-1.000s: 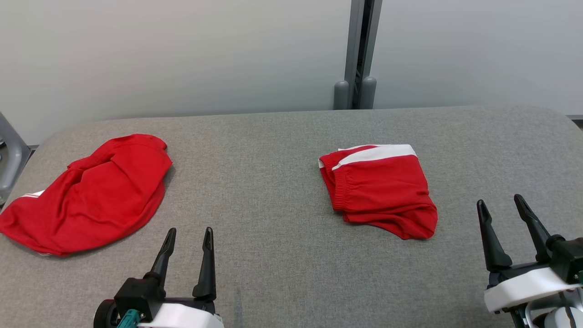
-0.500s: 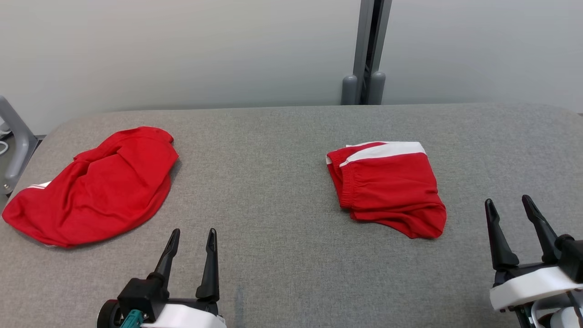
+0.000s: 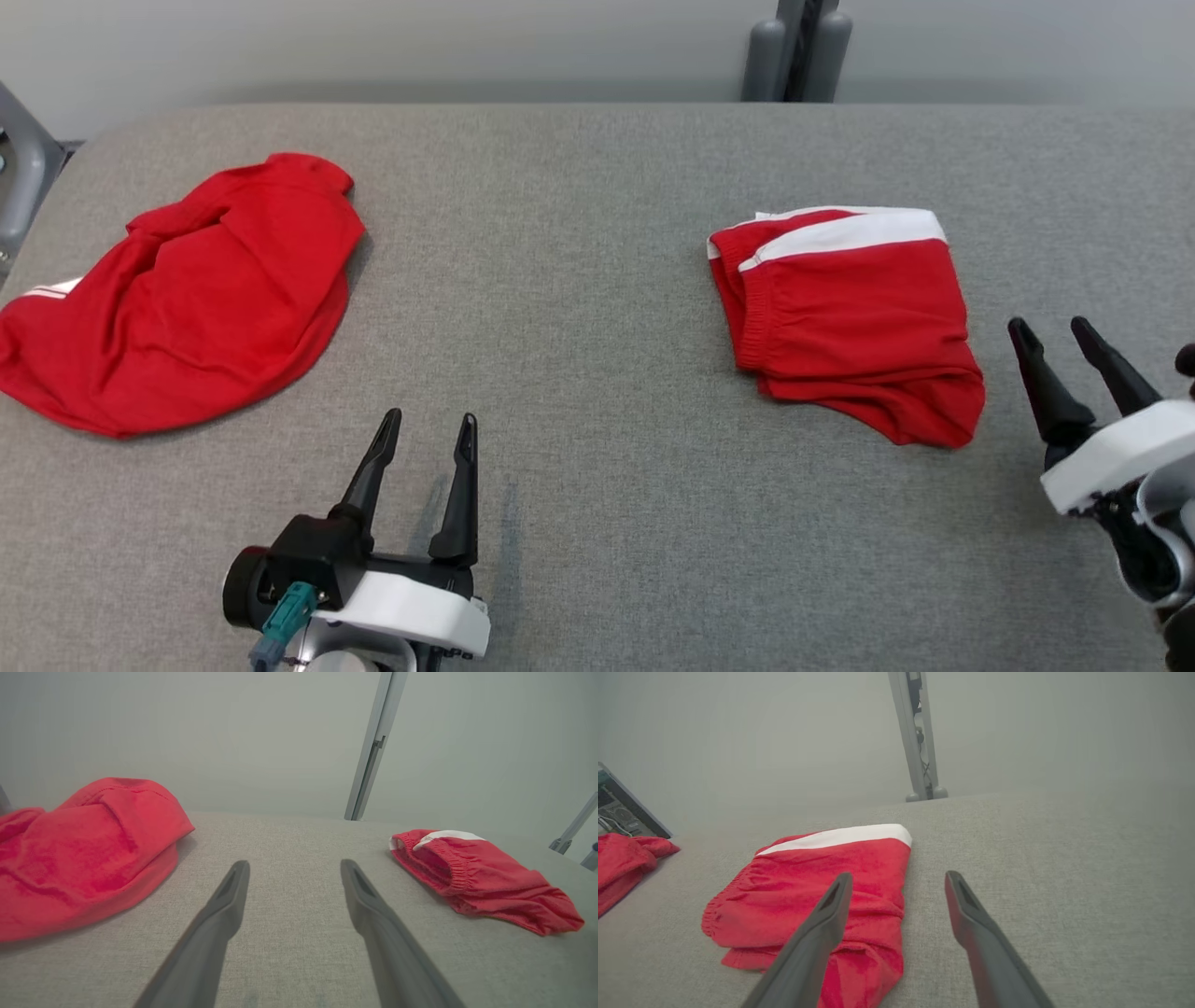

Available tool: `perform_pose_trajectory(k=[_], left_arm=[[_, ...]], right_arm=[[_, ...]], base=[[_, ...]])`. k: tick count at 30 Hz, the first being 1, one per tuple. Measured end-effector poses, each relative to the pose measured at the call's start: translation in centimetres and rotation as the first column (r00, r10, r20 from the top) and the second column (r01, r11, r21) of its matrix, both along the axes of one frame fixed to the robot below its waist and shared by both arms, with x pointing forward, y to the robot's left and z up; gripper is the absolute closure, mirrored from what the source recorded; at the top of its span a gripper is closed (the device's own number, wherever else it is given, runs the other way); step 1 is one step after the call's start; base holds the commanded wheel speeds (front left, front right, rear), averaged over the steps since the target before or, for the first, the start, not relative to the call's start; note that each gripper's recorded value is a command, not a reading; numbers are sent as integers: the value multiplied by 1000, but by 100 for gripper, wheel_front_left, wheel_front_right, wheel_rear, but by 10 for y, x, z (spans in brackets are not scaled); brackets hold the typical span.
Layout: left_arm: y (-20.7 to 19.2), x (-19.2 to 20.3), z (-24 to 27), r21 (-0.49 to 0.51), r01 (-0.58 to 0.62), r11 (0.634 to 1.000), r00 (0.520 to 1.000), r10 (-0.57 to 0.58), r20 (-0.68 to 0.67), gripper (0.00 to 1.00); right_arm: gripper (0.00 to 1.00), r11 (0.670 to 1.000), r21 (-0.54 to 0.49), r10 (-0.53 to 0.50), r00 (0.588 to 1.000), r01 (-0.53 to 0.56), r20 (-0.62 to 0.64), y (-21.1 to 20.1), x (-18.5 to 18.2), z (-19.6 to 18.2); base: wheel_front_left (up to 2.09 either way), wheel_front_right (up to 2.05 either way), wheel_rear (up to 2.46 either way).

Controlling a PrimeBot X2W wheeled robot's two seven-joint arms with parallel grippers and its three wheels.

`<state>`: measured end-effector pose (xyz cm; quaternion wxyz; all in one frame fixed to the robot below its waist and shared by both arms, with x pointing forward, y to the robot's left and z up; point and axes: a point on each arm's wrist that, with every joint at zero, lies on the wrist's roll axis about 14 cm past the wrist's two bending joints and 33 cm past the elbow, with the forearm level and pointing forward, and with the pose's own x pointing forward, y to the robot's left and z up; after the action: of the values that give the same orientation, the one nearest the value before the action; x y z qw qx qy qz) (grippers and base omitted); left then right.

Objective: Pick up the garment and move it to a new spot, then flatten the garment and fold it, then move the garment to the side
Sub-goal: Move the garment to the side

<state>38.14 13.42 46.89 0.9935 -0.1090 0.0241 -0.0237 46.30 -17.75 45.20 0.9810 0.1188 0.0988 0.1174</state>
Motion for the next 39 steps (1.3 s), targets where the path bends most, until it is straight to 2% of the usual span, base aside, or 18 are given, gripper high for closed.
perform_pose_trajectory(k=[7,17,20,25,26,27,28,33,39], left_arm=[[5,13,-16,11,-8,1000,999,8,-41,0],[12,22,-33,29,-23,999,996,25,-83,0],[16,22,-36,35,-33,999,995,36,-92,0],[19,23,-38,42,-41,998,994,45,-97,0],[19,23,-38,42,-42,998,994,46,-97,0],[19,22,-38,43,-42,998,994,46,-97,0],[18,22,-38,45,-39,998,994,43,-97,0],[6,24,-36,72,9,997,996,-3,-84,0],[-19,34,-31,81,94,992,994,-90,-57,0]], right_arm=[[0,992,109,90,972,-67,-218,11,33,-27],[0,976,160,203,877,-147,-434,34,58,-64],[0,971,182,225,848,-154,-479,42,60,-73],[0,957,227,273,830,-182,-486,60,66,-72],[22,954,238,280,827,-182,-487,63,67,-71],[67,951,244,289,822,-189,-491,66,66,-71],[100,948,236,305,815,-213,-493,70,63,-71],[100,947,202,319,824,-251,-468,72,57,-68],[100,953,79,298,846,-294,-441,48,55,-67]], base=[[0,0,0],[0,0,0],[0,0,0],[0,0,0],[0,0,0],[0,0,0],[0,0,0],[0,0,0],[0,0,0]])
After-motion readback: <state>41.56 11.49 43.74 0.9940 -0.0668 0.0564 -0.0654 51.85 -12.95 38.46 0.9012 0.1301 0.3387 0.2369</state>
